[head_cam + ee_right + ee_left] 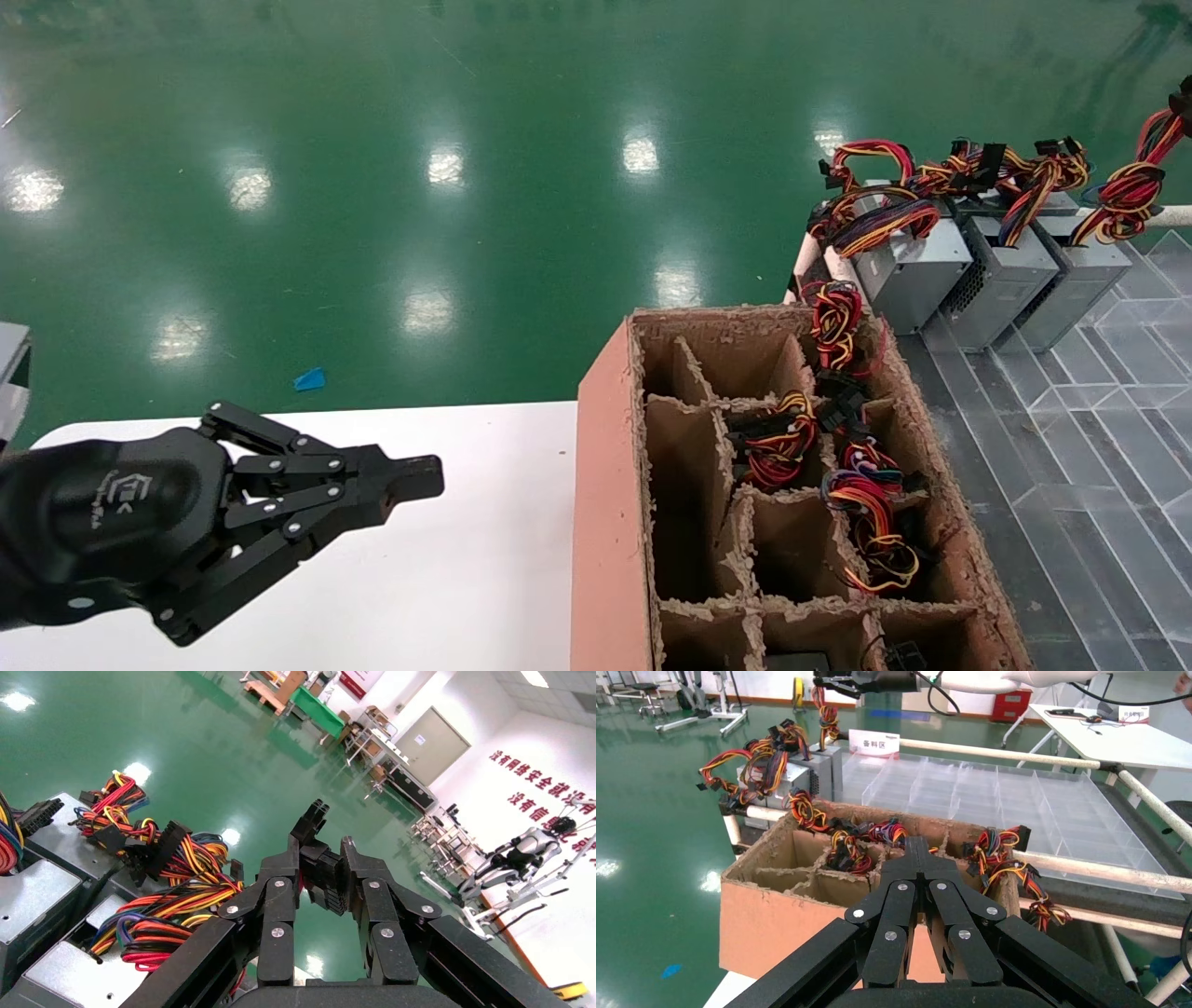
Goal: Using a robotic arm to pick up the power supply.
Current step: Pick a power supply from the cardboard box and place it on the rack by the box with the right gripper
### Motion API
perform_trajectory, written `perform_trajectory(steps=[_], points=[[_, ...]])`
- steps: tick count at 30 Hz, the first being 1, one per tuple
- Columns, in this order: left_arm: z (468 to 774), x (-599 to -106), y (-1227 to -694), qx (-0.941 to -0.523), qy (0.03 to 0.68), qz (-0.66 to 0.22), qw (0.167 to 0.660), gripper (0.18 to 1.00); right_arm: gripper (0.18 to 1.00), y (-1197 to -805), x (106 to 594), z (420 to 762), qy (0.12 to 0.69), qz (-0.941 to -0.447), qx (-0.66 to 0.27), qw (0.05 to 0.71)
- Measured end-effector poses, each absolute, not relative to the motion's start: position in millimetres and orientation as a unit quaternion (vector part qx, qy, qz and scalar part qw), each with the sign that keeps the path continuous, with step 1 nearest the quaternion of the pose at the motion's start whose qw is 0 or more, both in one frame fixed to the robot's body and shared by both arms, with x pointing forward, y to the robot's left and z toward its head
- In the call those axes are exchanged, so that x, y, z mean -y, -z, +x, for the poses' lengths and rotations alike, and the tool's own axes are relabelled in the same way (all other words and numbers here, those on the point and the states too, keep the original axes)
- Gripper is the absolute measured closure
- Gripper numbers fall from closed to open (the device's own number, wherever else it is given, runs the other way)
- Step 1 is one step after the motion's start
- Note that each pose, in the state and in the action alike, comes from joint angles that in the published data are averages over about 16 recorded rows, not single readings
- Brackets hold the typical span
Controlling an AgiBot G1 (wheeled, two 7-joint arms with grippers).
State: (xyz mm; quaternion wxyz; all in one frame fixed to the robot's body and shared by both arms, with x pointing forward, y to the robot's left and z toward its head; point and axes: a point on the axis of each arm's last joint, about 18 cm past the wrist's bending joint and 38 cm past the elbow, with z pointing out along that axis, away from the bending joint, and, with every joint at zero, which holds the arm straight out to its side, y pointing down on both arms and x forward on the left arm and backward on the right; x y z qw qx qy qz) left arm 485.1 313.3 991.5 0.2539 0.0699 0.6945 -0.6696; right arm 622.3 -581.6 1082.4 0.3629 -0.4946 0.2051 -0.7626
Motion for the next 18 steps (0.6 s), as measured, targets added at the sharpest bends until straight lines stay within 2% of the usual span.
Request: perform_trajectory(steps=[8, 14, 18], points=[[485.1, -313.3, -991.5, -0.694, 0.67, 0.07, 0.254, 0.993, 0.848, -1087.6, 583.2, 617.0, 0.768, -0.495, -0.194, 0.358], [485.1, -313.3, -991.5, -0.694, 0.67, 0.07, 0.254, 0.993, 0.781, -1095.0, 583.3, 608.5, 0.775, -0.498, -0.171, 0.349], [485.1, -313.3, -991.5, -0.694, 0.67, 0.07, 0.254, 0.993, 0.709, -1100.3, 581.2, 601.7, 0.779, -0.505, -0.146, 0.34]])
